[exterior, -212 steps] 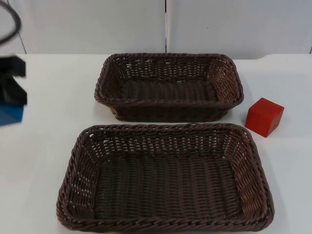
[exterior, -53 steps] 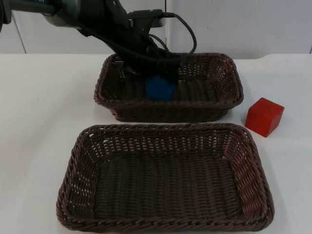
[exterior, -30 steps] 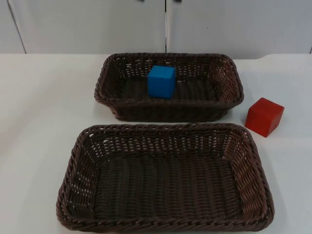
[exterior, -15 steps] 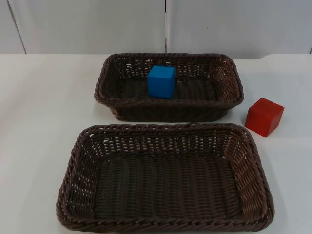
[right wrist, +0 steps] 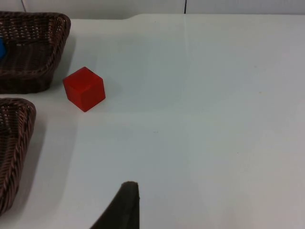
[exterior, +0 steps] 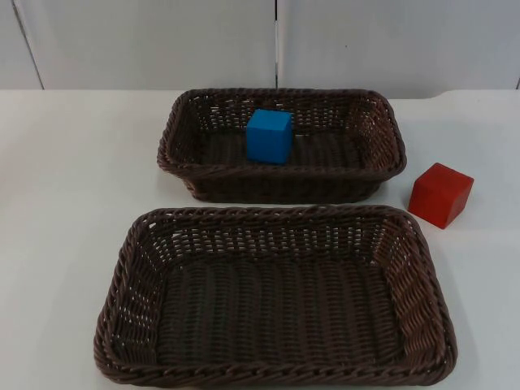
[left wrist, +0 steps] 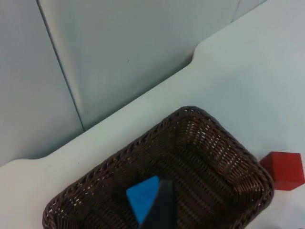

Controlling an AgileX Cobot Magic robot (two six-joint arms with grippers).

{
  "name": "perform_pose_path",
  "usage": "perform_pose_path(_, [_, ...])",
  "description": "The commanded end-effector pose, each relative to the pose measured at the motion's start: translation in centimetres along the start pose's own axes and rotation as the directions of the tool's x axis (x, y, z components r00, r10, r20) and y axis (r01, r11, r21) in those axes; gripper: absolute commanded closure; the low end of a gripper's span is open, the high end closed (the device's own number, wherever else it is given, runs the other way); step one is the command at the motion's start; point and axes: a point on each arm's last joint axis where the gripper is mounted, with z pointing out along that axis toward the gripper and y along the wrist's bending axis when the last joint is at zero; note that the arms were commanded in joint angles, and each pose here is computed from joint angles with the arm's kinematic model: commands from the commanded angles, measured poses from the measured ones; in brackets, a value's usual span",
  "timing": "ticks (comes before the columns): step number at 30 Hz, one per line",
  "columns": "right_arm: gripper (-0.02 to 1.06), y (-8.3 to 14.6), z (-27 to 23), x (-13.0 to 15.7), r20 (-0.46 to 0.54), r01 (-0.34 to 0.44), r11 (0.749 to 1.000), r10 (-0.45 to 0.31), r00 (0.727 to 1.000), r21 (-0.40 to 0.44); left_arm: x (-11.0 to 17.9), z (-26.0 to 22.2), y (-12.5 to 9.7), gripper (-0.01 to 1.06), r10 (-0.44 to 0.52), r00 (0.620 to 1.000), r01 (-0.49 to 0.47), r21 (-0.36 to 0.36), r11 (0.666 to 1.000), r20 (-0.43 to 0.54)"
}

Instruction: Pick up one cube with the left hand and place it into the upper basket. Pick up one cube with the right hand and place it into the lower basket.

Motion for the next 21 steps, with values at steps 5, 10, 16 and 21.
perform_pose_path(5, [-0.01,0.0,0.0,0.0,0.005,0.010,1.000,-0.010,1.000,0.001,0.6,-1.1,-0.5,0.28,-0.012,0.999,0.012,-0.007,1.000,0.032])
perform_pose_path(10, [-0.01,0.0,0.0,0.0,0.005,0.010,1.000,-0.010,1.000,0.001,4.1,-0.9,-0.6,0.28,-0.052,0.998,0.054,-0.056,0.997,0.039])
perform_pose_path(16, [-0.01,0.0,0.0,0.0,0.005,0.010,1.000,-0.010,1.000,0.001,8.3,-2.8,-1.2,0.28,-0.074,0.991,0.089,-0.133,0.987,0.115])
perform_pose_path(21, [-0.01,0.0,0.0,0.0,0.005,0.010,1.000,-0.010,1.000,0.001,10.6,-5.5,-2.3,0.28,-0.069,0.986,0.093,-0.155,0.984,0.152])
